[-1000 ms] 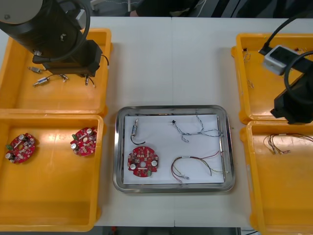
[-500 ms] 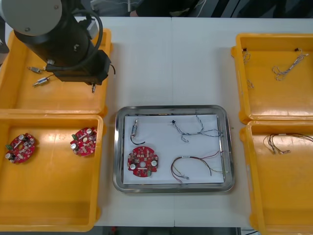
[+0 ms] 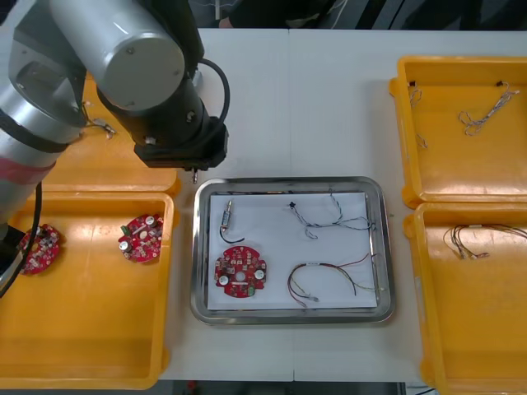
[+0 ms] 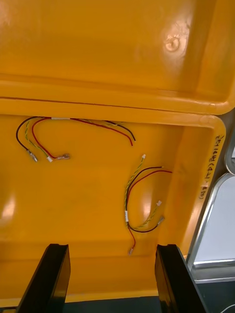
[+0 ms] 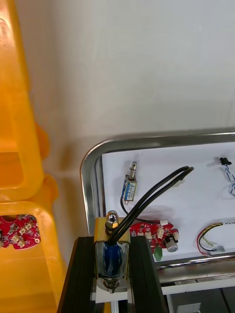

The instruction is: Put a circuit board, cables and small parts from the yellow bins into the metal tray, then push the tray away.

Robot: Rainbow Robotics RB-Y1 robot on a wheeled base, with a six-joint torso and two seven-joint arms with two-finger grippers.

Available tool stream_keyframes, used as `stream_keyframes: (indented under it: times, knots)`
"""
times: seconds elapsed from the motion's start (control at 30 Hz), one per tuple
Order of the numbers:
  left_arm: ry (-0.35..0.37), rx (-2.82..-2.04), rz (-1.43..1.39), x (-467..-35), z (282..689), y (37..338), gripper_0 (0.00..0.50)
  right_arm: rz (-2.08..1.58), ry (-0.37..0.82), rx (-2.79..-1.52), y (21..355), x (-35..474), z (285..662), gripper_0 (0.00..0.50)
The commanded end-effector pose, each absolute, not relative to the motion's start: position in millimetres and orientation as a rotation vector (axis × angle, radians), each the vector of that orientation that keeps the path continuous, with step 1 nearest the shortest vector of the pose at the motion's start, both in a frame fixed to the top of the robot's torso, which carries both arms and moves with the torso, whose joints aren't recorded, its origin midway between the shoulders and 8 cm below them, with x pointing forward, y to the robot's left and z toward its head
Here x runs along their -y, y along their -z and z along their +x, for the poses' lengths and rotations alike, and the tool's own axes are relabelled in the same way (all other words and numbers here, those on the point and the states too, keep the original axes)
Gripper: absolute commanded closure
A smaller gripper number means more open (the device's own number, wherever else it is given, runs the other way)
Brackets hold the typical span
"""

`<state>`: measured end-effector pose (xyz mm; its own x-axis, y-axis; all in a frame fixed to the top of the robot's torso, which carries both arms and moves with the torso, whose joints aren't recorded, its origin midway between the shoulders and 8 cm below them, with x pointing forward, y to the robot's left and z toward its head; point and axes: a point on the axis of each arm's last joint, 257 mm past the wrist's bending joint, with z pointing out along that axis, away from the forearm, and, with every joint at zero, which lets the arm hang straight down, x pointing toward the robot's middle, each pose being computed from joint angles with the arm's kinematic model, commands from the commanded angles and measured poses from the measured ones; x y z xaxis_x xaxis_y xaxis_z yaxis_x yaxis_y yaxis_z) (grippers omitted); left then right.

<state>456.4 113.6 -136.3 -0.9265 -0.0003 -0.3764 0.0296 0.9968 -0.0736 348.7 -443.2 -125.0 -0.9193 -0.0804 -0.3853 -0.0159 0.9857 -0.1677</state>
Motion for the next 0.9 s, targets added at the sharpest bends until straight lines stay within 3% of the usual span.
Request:
stream_keyframes:
  times: [0.03,0.33,0.9]
  knots:
    - [0.127,-2.699,0.073,-77,455,130,0.500,0.049,0.185,-2.709,123,450,351,0.000]
    - [0.143,-2.693,0.123,-42,452,162,0.500,0.068,0.057,-2.663,126,436,360,0.000]
    - [0.138,-2.673,0.103,-25,453,227,0.500,0.032,0.000,-2.629,130,417,363,0.000]
